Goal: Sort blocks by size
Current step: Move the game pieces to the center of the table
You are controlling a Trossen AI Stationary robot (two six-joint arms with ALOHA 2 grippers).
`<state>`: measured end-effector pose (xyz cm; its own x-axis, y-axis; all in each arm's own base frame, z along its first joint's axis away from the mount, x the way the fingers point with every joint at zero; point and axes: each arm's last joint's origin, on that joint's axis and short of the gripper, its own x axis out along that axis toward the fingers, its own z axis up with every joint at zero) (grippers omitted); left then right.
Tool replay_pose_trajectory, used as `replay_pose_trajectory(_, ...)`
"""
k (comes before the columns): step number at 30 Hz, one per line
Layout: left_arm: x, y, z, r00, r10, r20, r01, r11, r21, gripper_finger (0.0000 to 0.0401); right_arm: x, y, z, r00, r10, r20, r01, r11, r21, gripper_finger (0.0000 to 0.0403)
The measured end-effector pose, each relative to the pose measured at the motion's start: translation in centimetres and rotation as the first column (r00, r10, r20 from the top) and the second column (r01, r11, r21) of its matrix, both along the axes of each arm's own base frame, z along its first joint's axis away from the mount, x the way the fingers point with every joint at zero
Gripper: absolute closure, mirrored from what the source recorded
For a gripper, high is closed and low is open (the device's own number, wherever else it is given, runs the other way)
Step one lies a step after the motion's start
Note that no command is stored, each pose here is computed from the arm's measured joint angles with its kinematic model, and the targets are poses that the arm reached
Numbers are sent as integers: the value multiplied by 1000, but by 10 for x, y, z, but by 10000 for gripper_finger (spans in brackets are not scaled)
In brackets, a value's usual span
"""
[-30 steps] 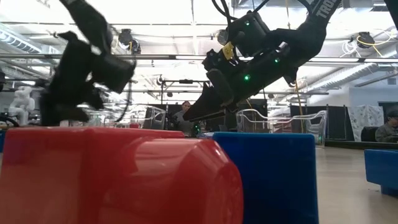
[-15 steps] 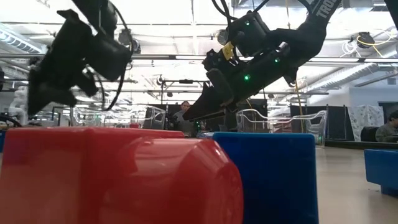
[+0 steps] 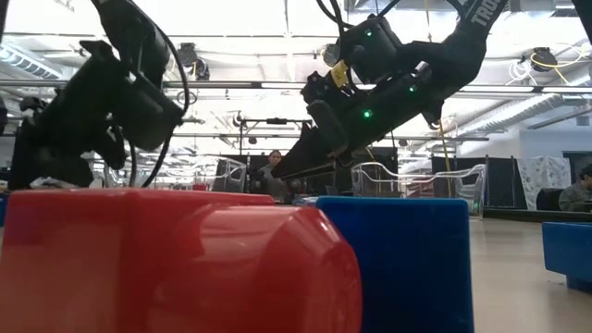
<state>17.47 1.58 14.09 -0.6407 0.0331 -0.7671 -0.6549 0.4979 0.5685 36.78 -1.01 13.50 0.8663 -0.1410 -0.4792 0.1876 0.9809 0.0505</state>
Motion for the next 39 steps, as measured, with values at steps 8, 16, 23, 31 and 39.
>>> replay_pose_trajectory(8,4,3,-29,980,-11,-197,3,999,-39,399,0,2,0,1000,4,-5,-4,1000,0,195)
replay_pose_trajectory(16,4,6,-44,975,-61,-213,45,996,-76,399,0,8,-1,1000,29,-8,-29,999,-13,195)
replay_pose_trajectory(23,13,5,-42,984,-87,-158,71,992,-107,399,0,7,-1,1000,28,-9,-28,999,-16,195)
replay_pose_trajectory(31,56,-10,-9,982,-160,102,168,982,-81,399,0,7,0,1000,28,-4,-28,999,-16,195)
replay_pose_trajectory(39,99,-39,11,890,-222,397,292,948,-126,399,0,7,0,1000,27,-2,-27,1000,-15,195)
